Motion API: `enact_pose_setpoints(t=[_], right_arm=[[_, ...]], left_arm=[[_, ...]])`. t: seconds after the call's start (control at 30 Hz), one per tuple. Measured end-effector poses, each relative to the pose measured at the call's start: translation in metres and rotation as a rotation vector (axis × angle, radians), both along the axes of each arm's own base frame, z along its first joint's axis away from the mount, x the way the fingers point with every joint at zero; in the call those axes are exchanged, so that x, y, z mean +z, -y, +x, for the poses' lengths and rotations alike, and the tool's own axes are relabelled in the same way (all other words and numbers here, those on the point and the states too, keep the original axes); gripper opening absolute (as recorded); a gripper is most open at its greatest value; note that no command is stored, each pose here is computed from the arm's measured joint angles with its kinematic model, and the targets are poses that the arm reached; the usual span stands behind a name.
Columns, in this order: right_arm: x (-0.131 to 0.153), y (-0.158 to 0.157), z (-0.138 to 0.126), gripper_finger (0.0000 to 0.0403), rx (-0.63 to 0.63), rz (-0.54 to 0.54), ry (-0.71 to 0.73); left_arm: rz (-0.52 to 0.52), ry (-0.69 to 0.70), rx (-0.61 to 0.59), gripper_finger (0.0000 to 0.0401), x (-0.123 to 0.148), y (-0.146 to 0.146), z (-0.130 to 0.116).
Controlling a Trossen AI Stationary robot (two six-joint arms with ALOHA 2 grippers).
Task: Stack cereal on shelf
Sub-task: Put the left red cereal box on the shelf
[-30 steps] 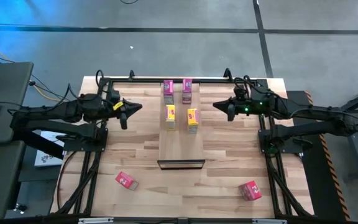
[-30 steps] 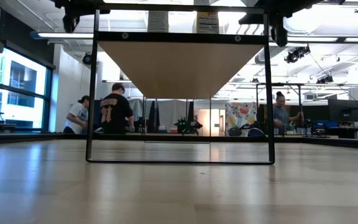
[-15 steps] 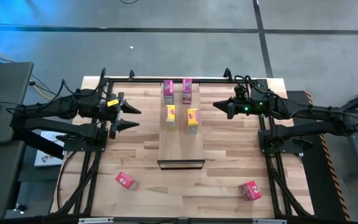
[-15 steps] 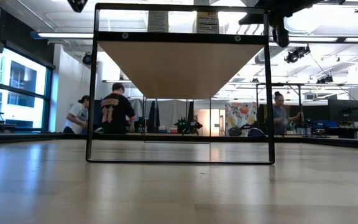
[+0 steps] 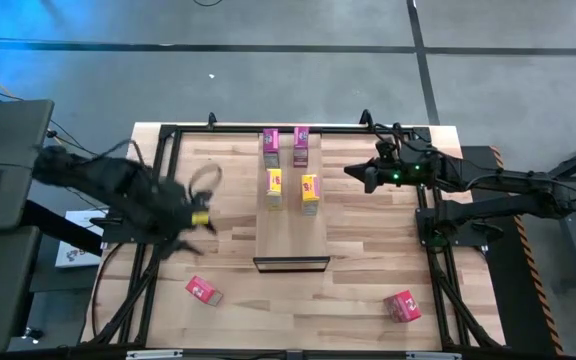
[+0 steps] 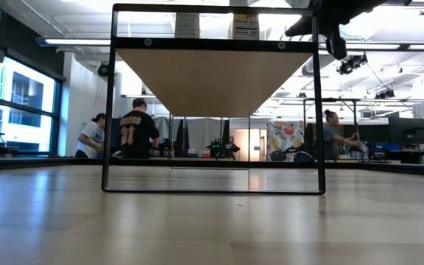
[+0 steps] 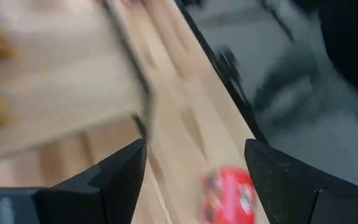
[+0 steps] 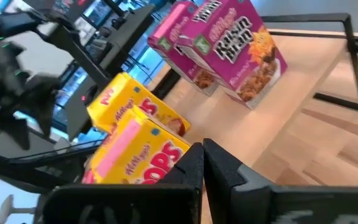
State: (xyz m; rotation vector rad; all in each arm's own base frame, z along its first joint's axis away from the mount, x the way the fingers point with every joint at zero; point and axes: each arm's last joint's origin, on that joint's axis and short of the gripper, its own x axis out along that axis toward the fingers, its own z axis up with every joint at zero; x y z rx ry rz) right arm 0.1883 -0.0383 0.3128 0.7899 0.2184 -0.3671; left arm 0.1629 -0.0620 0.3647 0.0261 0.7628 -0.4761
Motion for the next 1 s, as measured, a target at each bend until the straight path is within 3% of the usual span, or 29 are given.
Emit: enact_pose_setpoints(t=[0.2,0.33,0.53,0.7,1.0], right_arm=[[-0.005,0.000,-0.002,0.0000,-0.008,-0.012,-0.065],[-0.008,0.000,-0.003,0.0000,0.003,-0.031,-0.104],[-0.011,-0.001,-0.004,0.0000,0.024,-0.060,-0.141],[-0.012,-0.001,-0.005,0.0000,0.027,-0.062,-0.155],[-0.013,-0.001,-0.006,0.0000,0.039,-0.079,-0.176]], left_arm=[[0.103,-0.101,-0.224,0.0265,-0.021,0.060,0.004],[0.234,-0.105,-0.269,0.0264,-0.041,0.094,0.010],[0.252,-0.261,-0.208,0.0265,-0.073,0.128,0.019],[0.307,-0.368,-0.172,0.0265,-0.090,0.135,0.019],[0.403,-0.331,-0.077,0.0264,-0.100,0.132,0.022]])
